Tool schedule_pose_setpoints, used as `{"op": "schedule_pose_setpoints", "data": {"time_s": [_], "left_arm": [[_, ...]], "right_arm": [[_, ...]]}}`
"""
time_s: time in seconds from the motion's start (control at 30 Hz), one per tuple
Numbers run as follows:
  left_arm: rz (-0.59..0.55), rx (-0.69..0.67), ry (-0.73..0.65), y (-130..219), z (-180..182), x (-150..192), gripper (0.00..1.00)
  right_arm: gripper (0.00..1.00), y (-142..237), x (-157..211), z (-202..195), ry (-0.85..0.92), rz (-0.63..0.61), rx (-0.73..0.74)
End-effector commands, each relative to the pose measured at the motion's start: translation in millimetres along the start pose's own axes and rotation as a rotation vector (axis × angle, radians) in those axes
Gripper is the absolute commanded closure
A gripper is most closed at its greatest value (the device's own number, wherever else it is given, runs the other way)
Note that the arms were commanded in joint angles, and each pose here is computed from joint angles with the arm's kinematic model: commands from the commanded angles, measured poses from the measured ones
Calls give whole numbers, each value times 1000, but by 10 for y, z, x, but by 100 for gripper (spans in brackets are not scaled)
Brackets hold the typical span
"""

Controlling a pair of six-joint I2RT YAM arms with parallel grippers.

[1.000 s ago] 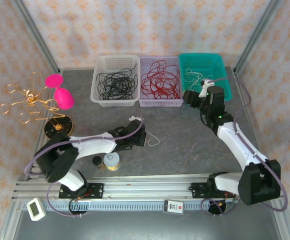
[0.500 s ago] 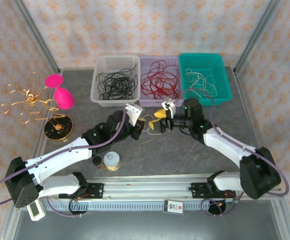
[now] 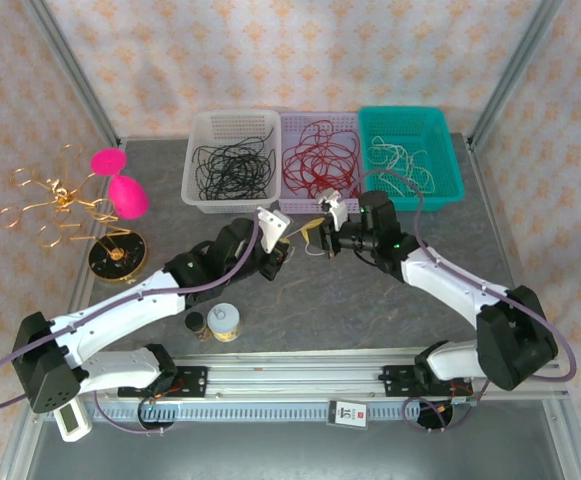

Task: Untangle the cables

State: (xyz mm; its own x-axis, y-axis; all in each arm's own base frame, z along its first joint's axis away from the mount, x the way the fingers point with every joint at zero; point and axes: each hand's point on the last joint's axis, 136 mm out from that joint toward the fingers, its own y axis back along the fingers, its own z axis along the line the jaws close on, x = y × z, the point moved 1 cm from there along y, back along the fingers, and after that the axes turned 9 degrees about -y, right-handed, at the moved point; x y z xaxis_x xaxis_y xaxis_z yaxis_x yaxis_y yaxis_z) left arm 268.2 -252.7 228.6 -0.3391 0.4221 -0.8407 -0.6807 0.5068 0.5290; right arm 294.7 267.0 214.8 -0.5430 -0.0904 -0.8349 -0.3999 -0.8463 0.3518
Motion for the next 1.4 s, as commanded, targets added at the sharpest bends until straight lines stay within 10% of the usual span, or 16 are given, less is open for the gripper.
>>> {"op": "schedule_pose_setpoints", "data": {"time_s": [0.0,0.17,0.47,0.7,0.97,1.37], "left_arm": [[39,-81,-13,6,129,4,62],[-13,-103,36,22,168,-104,29],[-101,-4,139,124,26,-3,35],[-124,-11,188,177,45,115,29],[-109,-91,174,145,183,162,29],[-232,-683,371,430,1557,688,25]], "right_arm": [[100,207,-421,-230,0,-133,207],[100,468,-801,-676,-33,-230,495],[100,1514,-1363,-2673,-293,-497,1081],[40,1114,-1184,-3607,-324,-356,1117],[27,1349,-1133,-3102,-361,-390,1058],[14,1996,827,-2216,-221,-495,1211]]}}
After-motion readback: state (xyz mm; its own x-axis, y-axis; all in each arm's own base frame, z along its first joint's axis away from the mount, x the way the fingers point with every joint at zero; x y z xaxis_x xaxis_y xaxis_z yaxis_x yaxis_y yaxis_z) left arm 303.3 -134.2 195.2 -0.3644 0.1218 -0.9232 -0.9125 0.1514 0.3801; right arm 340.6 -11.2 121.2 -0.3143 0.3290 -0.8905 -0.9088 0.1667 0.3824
